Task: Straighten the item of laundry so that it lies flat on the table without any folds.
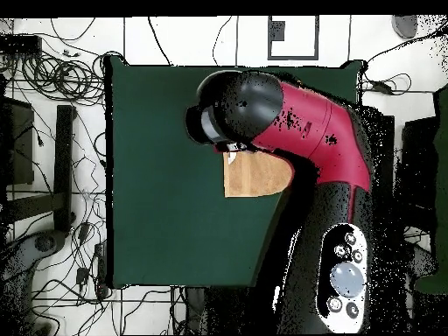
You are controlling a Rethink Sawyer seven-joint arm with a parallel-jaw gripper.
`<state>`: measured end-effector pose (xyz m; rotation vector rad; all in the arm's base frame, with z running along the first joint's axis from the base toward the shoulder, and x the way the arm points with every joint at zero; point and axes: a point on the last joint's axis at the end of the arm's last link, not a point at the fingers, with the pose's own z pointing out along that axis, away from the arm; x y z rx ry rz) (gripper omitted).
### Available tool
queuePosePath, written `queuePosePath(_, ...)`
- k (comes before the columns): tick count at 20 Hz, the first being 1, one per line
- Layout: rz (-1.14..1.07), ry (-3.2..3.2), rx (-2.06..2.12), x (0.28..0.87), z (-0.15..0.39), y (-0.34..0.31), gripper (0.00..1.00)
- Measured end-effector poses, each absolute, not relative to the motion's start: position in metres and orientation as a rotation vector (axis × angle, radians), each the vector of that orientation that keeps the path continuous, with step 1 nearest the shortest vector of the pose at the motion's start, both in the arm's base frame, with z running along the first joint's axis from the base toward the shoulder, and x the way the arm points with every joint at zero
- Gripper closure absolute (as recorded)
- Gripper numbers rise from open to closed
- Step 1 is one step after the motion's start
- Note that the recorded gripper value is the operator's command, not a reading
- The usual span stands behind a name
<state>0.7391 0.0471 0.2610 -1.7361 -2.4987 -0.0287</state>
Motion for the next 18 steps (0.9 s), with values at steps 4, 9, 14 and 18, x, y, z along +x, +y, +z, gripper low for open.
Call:
queuePosePath(4,-0.047,-2.464,-1.733,0.74,0.253,0.052,0.0)
queuePosePath(9,-0.065,-2.436,-1.735,0.741,0.245,0.055,0.0)
queuePosePath(14,-0.038,-2.417,-1.721,0.738,0.226,0.058,0.0)
queuePosePath(18,-0.003,-2.415,-1.712,0.734,0.213,0.061,0.0)
